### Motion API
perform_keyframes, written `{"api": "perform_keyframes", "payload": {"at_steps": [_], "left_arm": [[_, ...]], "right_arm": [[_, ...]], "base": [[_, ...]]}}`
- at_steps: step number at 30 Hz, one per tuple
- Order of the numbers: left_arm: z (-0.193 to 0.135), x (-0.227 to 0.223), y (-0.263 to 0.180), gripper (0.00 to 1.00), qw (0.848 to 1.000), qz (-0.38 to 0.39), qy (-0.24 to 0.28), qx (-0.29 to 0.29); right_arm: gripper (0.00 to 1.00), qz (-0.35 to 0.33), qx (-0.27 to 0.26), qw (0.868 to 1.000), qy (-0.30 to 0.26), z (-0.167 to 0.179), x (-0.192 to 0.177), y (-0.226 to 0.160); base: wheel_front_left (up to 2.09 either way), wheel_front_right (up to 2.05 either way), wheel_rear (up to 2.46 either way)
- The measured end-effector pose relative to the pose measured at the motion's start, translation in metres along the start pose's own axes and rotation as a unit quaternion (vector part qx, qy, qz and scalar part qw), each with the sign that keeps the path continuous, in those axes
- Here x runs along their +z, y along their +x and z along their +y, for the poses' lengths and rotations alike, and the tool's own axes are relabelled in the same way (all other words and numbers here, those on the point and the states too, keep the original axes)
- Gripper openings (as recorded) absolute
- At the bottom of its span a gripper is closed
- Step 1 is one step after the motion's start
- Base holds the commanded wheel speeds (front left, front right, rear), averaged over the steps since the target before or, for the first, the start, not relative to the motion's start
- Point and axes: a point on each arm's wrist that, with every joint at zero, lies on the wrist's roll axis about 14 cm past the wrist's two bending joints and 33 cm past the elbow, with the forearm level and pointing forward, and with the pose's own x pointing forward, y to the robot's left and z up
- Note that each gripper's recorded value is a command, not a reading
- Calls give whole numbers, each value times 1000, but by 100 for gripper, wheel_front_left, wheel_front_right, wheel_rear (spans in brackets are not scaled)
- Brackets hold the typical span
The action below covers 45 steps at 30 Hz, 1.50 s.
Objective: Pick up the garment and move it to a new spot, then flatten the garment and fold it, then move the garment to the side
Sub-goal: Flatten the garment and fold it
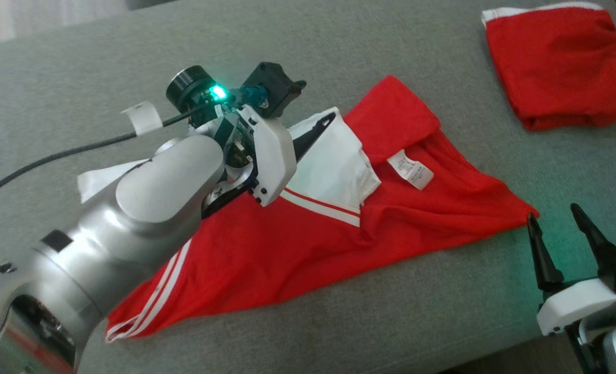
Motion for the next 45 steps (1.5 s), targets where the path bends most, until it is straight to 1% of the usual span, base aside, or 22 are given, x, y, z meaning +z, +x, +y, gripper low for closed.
{"api": "perform_keyframes", "payload": {"at_steps": [3,8,15,24,25,26,27,28,29,30,34,38,42,45], "left_arm": [[-4,-15,14,100,999,26,-2,-20],[10,-20,33,100,999,34,4,-22],[6,-36,52,100,998,49,-25,-41],[-2,-56,58,100,993,92,-46,-65],[-3,-58,58,97,992,97,-47,-68],[-3,-60,59,73,991,102,-48,-71],[-5,-62,59,58,990,107,-53,-75],[-7,-64,59,36,989,110,-57,-79],[-9,-66,59,9,988,113,-61,-83],[-11,-68,58,0,988,115,-65,-87],[-13,-66,54,0,987,111,-69,-92],[-9,-54,46,0,991,81,-64,-83],[2,-36,30,0,996,38,-52,-60],[16,-28,13,0,998,19,-40,-33]], "right_arm": [[100,8,-5,1000,4,-2,-6,-1],[100,17,-15,1000,3,-7,-12,0],[100,38,-28,999,9,-13,-26,0],[100,38,-33,999,11,-14,-30,5],[100,37,-33,999,11,-14,-30,6],[100,36,-33,999,11,-14,-29,7],[100,35,-34,999,11,-15,-29,9],[100,33,-34,999,11,-14,-28,10],[100,31,-34,999,11,-14,-27,11],[100,31,-34,999,11,-14,-27,13],[100,27,-32,999,12,-13,-26,15],[100,21,-29,999,14,-12,-23,17],[100,8,-16,1000,16,-7,-15,20],[100,9,0,1000,23,0,-14,18]], "base": [[0,0,0],[0,0,0],[0,0,0],[0,0,0],[0,0,0],[0,0,0],[0,0,0],[0,0,0],[0,0,0],[0,0,0],[0,0,0],[0,0,0],[0,0,0],[0,0,0]]}}
